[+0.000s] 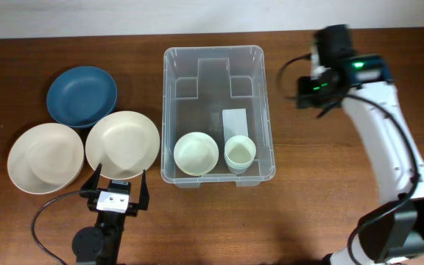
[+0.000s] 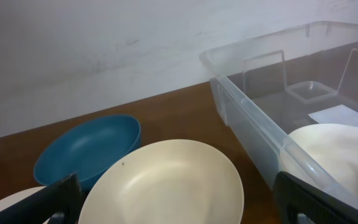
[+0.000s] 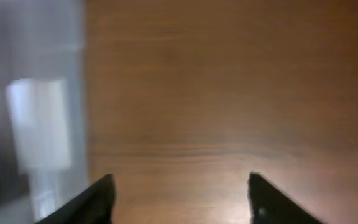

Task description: Pack container

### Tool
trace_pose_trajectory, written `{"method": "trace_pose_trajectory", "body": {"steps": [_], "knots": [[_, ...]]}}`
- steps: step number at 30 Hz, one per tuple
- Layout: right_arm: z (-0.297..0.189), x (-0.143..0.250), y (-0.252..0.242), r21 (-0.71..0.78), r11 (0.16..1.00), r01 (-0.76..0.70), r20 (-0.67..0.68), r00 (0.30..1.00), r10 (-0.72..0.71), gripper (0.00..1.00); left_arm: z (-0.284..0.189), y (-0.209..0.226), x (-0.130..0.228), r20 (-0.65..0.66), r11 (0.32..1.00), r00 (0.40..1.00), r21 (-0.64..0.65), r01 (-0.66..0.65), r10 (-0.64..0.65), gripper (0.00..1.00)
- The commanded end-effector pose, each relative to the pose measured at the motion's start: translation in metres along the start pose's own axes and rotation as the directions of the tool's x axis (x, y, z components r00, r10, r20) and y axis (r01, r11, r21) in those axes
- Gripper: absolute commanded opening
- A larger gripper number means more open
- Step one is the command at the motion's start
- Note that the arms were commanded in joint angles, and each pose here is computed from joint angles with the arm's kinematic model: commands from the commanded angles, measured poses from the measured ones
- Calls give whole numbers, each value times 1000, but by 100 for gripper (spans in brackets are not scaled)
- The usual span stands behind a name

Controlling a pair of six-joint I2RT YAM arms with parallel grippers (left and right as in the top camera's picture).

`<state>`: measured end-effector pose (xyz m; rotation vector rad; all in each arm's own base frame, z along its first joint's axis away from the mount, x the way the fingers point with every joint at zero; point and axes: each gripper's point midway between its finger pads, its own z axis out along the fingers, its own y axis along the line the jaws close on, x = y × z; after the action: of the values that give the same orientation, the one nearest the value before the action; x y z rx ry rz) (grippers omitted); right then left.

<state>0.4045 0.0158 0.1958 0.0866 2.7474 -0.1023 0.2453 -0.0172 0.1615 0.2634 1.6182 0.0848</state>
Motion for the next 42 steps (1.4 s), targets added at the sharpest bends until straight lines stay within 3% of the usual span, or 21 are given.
{"method": "trace_pose_trajectory", "body": {"steps": [1,2,11,28,36,40,42], "knots": [[6,-2,-39,54,993,-104,-6,995,104,80,0,0,3,-2,1000,1000,-3,-16,16,99],[6,-2,-48,63,990,-125,-7,992,125,98,0,0,3,-2,1000,1000,-3,-16,16,99],[8,2,-90,103,971,-216,-9,976,218,99,0,0,3,-2,1000,1000,-3,-16,16,99],[8,2,-92,105,970,-220,-8,975,222,99,0,-2,-6,33,1000,999,11,-20,20,99],[8,2,-92,105,970,-221,-8,975,223,99,-16,20,-85,336,994,940,-104,-32,66,99],[8,2,-92,105,970,-221,-8,975,223,99,-26,48,-113,333,976,943,-202,76,-5,99],[8,2,-92,105,970,-221,-8,975,223,99,-29,62,-156,313,972,950,-222,74,-1,100]]}}
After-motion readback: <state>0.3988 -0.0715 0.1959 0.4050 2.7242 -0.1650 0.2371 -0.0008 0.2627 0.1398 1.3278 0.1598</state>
